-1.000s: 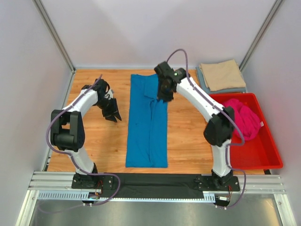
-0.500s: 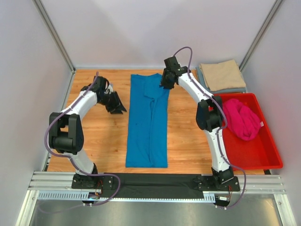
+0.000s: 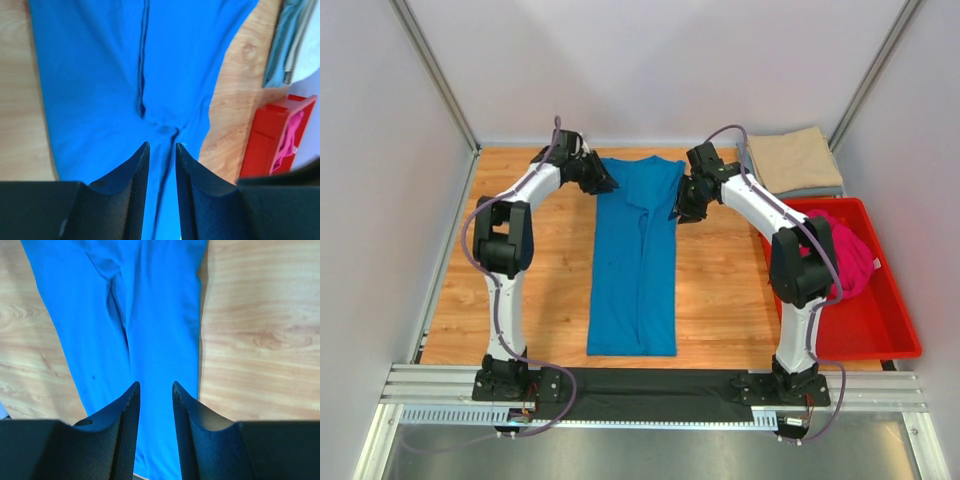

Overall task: Fold and stack the t-shirts
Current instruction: Fold the tshirt

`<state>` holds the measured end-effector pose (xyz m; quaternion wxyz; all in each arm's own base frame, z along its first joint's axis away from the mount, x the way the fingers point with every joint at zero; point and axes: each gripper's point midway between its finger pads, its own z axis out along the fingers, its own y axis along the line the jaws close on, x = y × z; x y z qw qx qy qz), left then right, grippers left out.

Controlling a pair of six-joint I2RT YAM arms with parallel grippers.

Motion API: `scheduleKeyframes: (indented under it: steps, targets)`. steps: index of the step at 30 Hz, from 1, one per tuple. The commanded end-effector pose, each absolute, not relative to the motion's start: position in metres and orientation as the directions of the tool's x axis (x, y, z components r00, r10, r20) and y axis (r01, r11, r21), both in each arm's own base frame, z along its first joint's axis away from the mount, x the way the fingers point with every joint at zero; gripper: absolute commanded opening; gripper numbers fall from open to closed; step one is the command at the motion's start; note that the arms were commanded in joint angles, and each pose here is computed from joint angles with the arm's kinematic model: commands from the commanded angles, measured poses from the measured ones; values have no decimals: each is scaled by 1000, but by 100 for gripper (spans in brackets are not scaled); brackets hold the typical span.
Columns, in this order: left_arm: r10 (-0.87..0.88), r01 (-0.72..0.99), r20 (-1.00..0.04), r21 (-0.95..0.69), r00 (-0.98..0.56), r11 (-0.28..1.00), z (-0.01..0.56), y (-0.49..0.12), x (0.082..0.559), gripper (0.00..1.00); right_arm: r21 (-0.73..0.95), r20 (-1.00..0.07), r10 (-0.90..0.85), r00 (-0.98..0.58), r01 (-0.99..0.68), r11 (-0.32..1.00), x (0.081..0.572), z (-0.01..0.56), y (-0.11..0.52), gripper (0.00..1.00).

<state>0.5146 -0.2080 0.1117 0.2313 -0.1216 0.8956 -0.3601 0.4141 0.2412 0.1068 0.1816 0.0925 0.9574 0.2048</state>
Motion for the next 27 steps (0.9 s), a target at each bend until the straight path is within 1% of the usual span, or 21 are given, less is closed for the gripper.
scheduleKeyframes:
  steps: [1,2,4,5,10,16,20,27]
  targets:
    - [-385,-2,-353,-735,-853,678,120,-232,536,34,477,-315,255,-914,80,875,401,126,245,33]
    - [-374,-13,-335,-730,-865,684,105,-239,536,34,478,-316,258,-913,82,875,399,128,243,33]
    - [-364,1,-348,-725,-864,689,104,-245,544,34,468,-307,250,-918,83,880,393,125,241,33]
    - [-356,-16,-325,-718,-876,696,90,-249,542,34,458,-303,242,-922,82,885,390,125,238,33]
    - [-360,-52,-319,-681,-877,731,71,-245,550,37,434,-308,231,-923,80,897,383,126,231,33]
    - [-382,-106,-298,-652,-875,751,57,-239,548,37,425,-310,241,-920,93,900,387,127,225,33]
    - [-373,-96,-314,-638,-873,764,58,-240,547,37,423,-310,253,-917,105,900,391,128,221,33]
    - [-368,-87,-297,-663,-881,744,53,-254,547,36,417,-304,265,-915,123,901,392,124,217,32]
